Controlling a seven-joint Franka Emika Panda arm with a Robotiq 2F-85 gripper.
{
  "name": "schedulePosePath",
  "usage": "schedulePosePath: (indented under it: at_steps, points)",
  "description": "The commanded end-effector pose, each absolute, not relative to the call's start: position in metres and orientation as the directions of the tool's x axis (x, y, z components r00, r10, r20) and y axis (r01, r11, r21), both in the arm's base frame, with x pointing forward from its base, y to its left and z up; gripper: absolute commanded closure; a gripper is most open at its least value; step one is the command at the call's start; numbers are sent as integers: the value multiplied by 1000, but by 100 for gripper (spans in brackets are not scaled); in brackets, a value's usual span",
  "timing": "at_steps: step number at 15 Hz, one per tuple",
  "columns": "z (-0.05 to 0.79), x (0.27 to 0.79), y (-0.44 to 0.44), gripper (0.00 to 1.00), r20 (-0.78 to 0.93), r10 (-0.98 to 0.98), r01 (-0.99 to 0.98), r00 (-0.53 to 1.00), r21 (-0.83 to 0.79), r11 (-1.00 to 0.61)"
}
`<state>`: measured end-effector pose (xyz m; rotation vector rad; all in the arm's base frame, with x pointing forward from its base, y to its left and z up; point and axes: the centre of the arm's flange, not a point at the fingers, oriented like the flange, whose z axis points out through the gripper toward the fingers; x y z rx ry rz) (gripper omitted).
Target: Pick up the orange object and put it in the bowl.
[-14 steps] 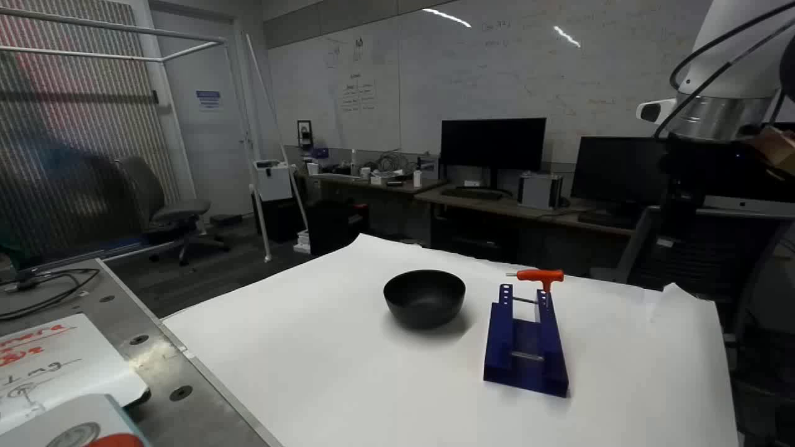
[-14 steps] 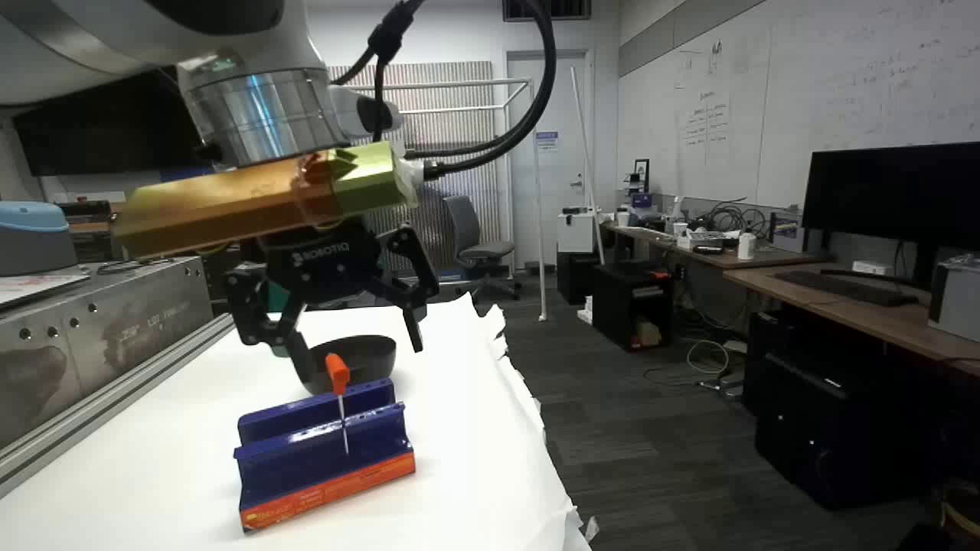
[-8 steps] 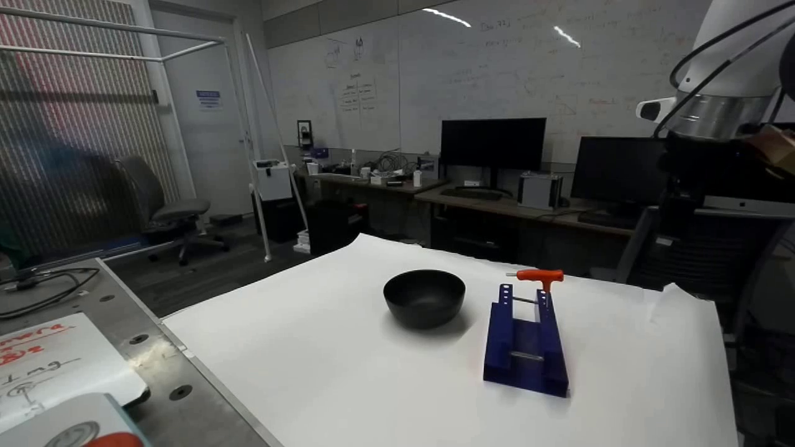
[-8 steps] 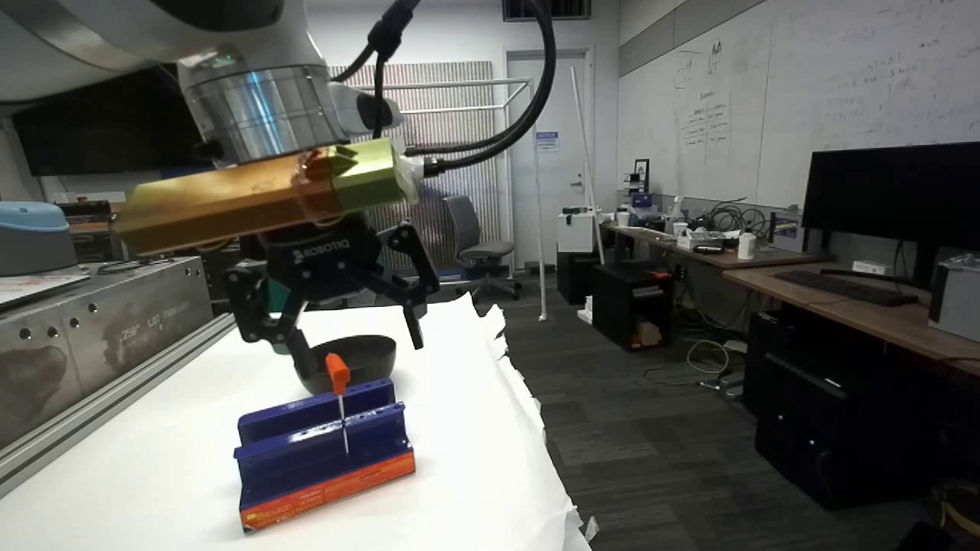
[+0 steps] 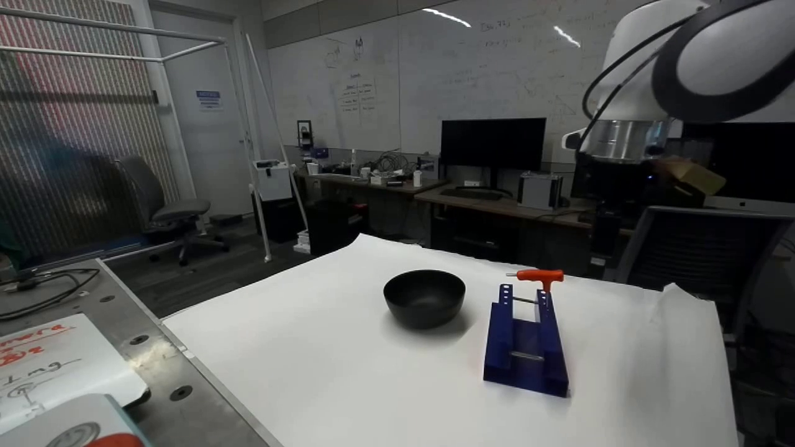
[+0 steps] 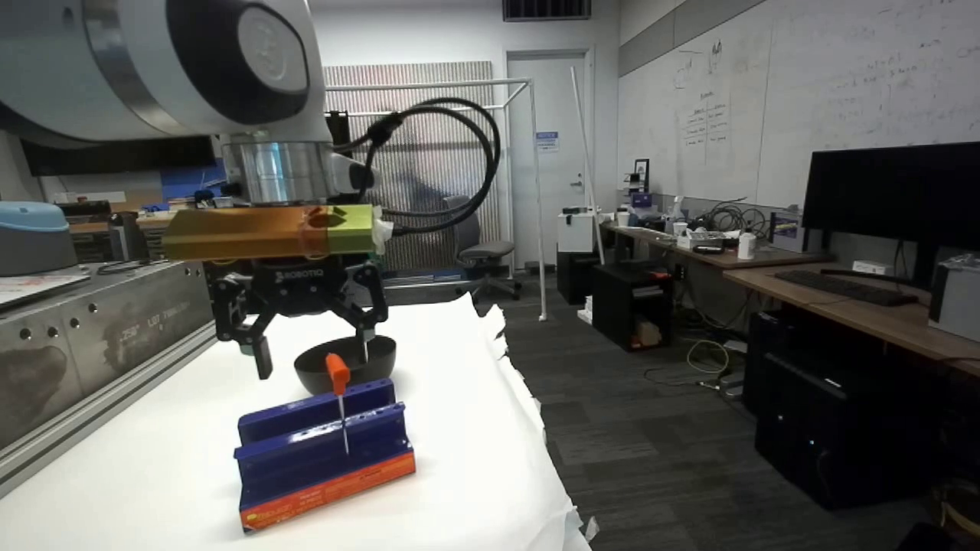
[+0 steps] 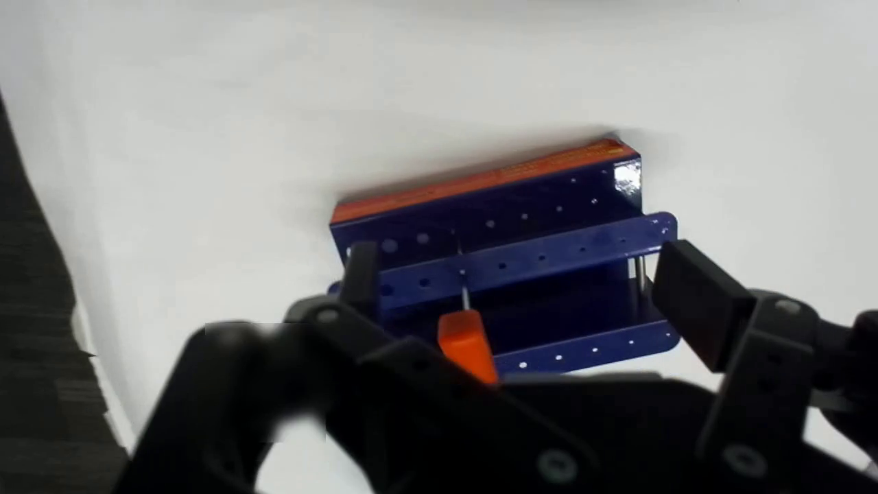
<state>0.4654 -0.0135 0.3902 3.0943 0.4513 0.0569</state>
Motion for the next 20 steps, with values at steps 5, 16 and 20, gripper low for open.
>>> schedulePosePath:
  at_steps: [5,16,20]
  points:
    - [353,545,5,25,-72,428,428,901,-19,-904]
    - [363,554,4,89,-92,502,509,860,82,-857]
    - [399,546,10,87,-63,499,502,864,162,-849]
